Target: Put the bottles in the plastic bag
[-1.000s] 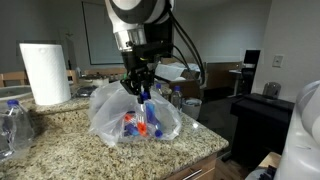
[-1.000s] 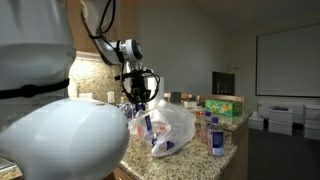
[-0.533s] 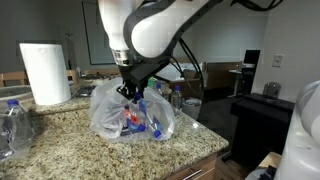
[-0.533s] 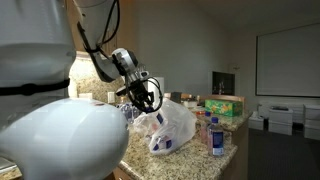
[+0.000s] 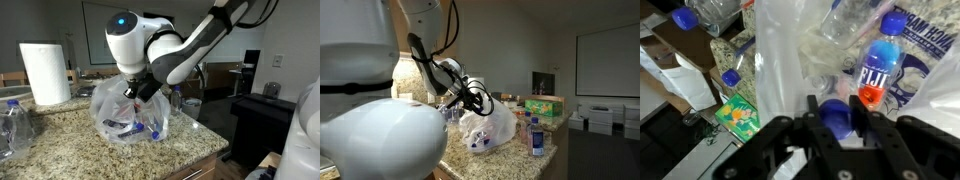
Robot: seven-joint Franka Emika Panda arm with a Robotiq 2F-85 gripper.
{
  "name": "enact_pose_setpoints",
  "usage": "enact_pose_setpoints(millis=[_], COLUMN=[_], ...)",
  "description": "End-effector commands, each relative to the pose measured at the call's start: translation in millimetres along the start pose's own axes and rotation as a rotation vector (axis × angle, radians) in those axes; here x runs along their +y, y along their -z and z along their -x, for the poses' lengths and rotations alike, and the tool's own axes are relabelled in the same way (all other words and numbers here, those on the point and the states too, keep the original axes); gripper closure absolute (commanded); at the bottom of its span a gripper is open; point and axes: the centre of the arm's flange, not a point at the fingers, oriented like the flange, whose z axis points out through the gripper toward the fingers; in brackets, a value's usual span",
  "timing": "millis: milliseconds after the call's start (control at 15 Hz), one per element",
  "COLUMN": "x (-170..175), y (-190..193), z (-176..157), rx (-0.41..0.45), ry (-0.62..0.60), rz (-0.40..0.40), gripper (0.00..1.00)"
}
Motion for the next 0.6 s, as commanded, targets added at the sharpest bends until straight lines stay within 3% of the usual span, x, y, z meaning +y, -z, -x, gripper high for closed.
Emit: enact_pose_setpoints(millis=[0, 533], x=[-13.6, -27.9], y=[-28.3, -51.9], z=[23.1, 42.7], rx=[0.03, -0.015], ry=[0.028, 0.114], rz=[0.05, 0.049], gripper=[0.89, 0.89])
